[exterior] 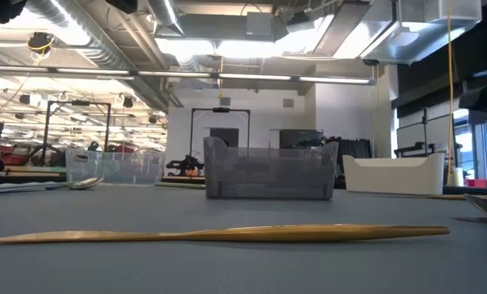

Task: Sort silverware by color (type)
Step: Put the green spoon into the white bin

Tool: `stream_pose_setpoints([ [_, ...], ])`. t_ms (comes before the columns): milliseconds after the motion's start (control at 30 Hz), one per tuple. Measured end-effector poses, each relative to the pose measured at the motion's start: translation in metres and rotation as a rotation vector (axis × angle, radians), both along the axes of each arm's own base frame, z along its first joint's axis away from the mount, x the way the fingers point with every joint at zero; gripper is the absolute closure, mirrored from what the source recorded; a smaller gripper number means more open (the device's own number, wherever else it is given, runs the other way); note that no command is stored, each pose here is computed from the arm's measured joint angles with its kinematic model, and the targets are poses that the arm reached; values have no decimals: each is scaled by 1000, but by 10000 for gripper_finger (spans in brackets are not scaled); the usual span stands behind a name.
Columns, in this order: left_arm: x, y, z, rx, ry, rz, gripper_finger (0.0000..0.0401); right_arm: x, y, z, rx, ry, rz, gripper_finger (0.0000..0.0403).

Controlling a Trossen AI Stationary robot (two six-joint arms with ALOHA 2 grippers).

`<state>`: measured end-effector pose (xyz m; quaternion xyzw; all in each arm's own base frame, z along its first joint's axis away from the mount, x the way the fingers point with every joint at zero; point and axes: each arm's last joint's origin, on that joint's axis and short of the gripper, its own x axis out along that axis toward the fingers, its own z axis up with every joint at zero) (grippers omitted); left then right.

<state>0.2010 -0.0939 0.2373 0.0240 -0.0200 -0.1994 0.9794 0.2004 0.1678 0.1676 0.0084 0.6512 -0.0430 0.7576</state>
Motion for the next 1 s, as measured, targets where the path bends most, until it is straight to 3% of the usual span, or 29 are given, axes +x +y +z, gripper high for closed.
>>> stream_pose_setpoints([
  [733, 0, 0, 0, -1, 1, 0, 393, -9, -5, -21, 43, 17, 23, 336],
  [1000, 0, 0, 0, -2, 1, 0, 393, -9, -5, -21, 48, 20, 33, 395],
])
